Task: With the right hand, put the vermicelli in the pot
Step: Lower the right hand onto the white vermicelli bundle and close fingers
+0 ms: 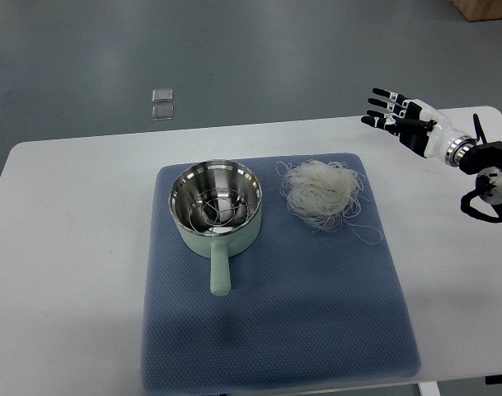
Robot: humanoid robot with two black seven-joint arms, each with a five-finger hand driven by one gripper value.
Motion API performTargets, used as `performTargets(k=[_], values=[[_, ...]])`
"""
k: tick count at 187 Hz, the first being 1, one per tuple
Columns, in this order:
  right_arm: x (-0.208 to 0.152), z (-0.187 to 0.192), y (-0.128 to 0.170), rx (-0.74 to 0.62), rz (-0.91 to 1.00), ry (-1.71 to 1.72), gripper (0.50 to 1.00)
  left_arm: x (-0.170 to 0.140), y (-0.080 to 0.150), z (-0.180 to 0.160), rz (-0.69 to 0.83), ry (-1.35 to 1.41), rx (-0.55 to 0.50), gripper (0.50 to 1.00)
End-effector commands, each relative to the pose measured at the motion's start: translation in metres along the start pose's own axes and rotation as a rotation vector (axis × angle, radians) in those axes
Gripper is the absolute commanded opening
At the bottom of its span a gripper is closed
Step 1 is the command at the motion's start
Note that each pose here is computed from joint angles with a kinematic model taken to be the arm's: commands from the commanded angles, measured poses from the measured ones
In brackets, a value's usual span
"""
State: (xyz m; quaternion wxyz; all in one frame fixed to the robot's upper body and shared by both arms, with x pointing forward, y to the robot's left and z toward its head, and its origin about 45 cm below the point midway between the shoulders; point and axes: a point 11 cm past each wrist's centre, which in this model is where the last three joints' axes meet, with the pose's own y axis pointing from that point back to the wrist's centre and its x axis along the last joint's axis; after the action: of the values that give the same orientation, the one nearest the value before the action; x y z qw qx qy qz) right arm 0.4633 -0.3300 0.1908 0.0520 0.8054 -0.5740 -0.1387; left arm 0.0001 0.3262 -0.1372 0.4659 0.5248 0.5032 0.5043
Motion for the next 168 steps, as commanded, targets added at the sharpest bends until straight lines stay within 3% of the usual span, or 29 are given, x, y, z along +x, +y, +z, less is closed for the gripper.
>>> performTargets(k=[1,35,57,106,140,168], values=[[-0.008,-0.002,-0.001,-0.023,-0.055,0.093,0.926,0.001,0.0,0.0,0.003,0.0,0.0,1.0],[-0.021,-0.014,-0.004,-0.038,-0.134,0.243,0.926,0.002,0.0,0.0,0.006,0.001,0.0,1.0],[-0.049,-0.03,-0.008,-0.057,-0.252,0.484,0.926,0.002,0.0,0.0,0.006,-0.002,0.0,1.0],[-0.085,-0.017,-0.012,-0.188,-0.427,1.002,0.924,0.002,0.0,0.0,0.006,-0.002,0.0,1.0],[-0.095,-0.012,-0.017,-0.233,-0.469,1.155,0.919,0.002,0.0,0.0,0.006,-0.002,0.0,1.0],[-0.096,0.002,-0.02,-0.249,-0.455,1.267,0.868,0.0,0.0,0.0,0.0,-0.003,0.0,1.0]])
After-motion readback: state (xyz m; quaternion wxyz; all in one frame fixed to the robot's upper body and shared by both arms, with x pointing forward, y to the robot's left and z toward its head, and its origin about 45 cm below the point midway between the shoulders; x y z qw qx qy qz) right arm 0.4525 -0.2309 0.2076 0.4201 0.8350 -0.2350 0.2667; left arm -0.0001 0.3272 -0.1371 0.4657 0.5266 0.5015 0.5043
